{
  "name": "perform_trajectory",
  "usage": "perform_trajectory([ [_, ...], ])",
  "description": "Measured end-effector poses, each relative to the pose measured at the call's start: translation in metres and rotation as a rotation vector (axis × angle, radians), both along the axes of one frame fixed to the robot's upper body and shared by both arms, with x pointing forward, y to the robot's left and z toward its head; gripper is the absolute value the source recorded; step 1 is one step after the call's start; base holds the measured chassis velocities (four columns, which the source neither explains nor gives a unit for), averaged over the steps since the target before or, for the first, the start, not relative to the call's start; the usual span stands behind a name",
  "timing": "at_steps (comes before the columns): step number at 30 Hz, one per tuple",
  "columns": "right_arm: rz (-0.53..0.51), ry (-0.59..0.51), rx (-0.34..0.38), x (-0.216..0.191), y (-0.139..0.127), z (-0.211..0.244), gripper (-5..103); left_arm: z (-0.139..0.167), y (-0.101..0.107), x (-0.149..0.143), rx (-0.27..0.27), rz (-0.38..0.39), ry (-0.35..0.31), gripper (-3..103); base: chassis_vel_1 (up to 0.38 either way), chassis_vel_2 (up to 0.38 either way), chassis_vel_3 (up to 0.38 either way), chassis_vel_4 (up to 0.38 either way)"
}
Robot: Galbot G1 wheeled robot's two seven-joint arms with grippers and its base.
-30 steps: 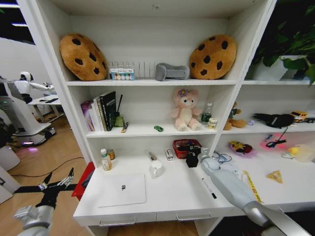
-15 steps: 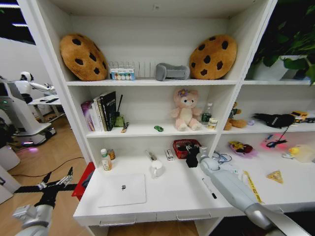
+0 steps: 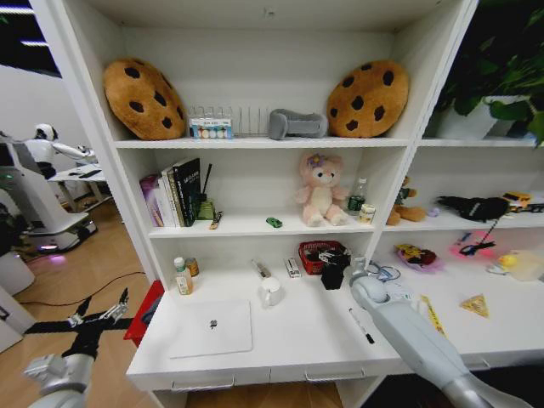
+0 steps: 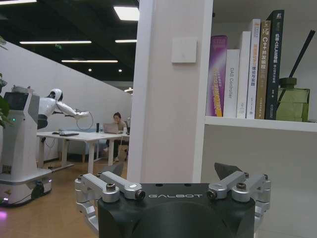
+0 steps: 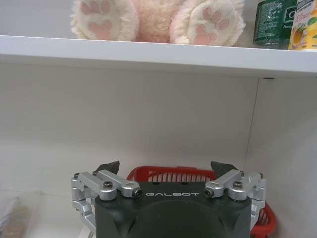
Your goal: Organize the objects on the table.
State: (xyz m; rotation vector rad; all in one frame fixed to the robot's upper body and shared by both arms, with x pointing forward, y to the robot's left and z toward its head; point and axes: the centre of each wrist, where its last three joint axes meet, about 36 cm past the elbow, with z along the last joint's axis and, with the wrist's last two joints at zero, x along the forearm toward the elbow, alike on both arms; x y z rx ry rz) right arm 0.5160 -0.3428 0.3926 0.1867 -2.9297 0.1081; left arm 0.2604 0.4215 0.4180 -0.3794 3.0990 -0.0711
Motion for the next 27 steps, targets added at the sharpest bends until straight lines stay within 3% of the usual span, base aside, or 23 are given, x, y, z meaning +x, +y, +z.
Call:
perform_trajectory([
  [5, 0.055, 0.007, -0.004, -0.046, 0.014, 0.001, 100, 0.000, -0.002, -0.003, -0.007, 0.002, -0.005, 100, 0.000, 0.000, 0.000, 0.000],
  [13, 0.105, -0.040, 0.004, -0.080, 0.030, 0.025, 100, 0.002, -0.005, -0.006, -0.010, -0.001, -0.016, 100, 0.000, 0.000, 0.000, 0.000],
  [20, 0.095, -0.063, -0.003, -0.117, 0.025, 0.014, 100, 0.004, -0.004, -0.005, -0.013, 0.000, -0.032, 100, 0.000, 0.000, 0.000, 0.000],
  [27, 0.092, -0.159, -0.014, -0.156, 0.008, -0.006, 100, 0.002, -0.006, -0.006, -0.022, 0.000, -0.033, 100, 0.000, 0.000, 0.000, 0.000],
])
